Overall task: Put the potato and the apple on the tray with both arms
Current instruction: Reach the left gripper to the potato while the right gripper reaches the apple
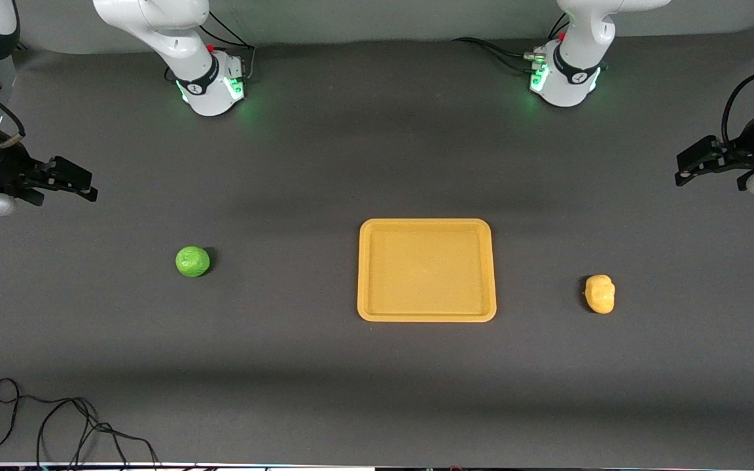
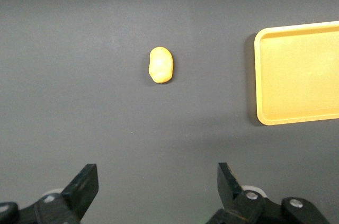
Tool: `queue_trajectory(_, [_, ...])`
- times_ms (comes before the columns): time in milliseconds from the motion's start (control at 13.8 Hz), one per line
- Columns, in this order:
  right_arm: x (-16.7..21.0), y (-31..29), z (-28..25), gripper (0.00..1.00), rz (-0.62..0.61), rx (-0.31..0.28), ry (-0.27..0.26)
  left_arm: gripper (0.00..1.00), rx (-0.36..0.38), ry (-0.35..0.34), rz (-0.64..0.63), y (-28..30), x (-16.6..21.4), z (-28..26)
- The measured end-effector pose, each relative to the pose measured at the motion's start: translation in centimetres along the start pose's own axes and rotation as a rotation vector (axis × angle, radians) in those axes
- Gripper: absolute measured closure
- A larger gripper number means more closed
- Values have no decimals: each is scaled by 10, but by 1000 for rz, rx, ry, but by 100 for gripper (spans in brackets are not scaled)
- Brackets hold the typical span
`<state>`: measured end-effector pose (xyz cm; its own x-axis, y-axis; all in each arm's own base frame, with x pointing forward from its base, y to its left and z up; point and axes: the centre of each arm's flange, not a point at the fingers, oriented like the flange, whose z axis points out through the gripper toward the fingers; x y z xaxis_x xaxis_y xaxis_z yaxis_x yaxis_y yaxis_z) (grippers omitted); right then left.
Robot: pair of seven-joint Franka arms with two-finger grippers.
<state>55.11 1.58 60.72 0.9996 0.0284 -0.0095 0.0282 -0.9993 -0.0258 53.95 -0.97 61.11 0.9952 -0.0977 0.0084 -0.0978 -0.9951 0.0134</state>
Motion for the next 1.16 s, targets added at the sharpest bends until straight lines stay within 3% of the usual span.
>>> queue_trajectory(655, [0, 0, 0, 0, -11, -29, -1, 0, 0, 2, 4, 1, 9, 12])
queue_trajectory(1164, [0, 3, 15, 0, -70, -31, -66, 0, -3, -1, 16, -6, 64, 118])
